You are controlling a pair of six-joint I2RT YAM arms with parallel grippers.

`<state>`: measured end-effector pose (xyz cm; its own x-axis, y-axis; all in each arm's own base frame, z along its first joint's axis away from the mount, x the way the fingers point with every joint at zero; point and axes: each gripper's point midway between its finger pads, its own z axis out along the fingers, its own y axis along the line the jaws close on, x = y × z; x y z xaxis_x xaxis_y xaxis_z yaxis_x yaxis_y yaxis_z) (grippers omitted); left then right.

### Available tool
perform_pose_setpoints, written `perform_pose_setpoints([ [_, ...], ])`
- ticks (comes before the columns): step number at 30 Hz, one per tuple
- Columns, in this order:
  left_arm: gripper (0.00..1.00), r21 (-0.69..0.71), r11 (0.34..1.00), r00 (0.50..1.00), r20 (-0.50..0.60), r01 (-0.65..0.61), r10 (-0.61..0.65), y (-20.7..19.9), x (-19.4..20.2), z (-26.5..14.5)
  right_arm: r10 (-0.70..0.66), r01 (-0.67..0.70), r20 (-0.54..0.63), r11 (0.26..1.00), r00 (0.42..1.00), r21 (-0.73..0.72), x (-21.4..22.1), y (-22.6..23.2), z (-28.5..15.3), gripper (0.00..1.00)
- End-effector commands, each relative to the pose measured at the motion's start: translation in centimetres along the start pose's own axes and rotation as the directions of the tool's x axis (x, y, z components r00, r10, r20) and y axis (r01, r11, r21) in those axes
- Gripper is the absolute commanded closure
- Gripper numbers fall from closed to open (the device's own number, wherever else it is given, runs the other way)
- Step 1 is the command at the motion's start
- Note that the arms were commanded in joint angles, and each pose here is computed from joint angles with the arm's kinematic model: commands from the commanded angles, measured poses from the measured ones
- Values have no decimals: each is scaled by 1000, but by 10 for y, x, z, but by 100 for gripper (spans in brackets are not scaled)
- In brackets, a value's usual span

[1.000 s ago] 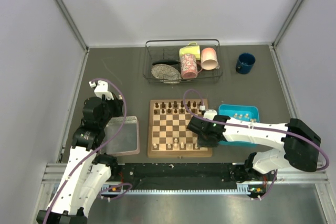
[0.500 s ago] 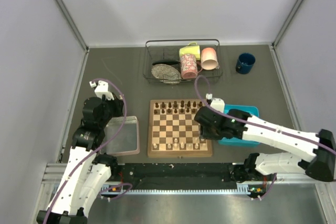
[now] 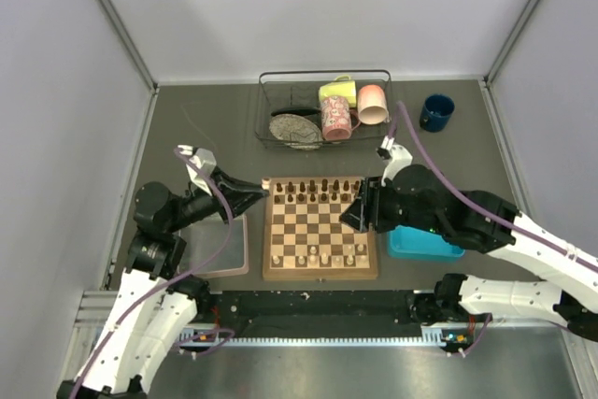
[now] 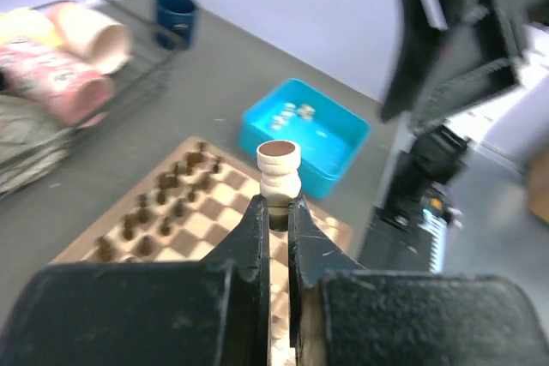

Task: Set up the chess pieces on the board

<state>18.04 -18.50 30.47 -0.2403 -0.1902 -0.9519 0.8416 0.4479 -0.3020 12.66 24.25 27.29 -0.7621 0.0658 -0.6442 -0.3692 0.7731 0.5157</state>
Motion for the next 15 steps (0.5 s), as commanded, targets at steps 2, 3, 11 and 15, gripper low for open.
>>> perform_pose_setpoints([
  [2, 100, 314, 947, 997, -28, -62, 75, -71, -5, 8, -8, 23, 65, 971, 998, -238, -24, 52, -16, 47],
  [3, 100, 332, 941, 996, -45, -56, 75, -78, -3, 11, -4, 21, 72, 970, 997, -241, -26, 53, -18, 47],
  [11, 100, 477, 878, 979, -160, -33, 124, -116, 30, 29, -28, 43, 55, 952, 998, -304, -29, 69, -28, 45],
  [15, 100, 497, 867, 969, -199, -26, 143, -120, 38, 36, -49, 59, 37, 933, 998, -355, -27, 79, -36, 45],
])
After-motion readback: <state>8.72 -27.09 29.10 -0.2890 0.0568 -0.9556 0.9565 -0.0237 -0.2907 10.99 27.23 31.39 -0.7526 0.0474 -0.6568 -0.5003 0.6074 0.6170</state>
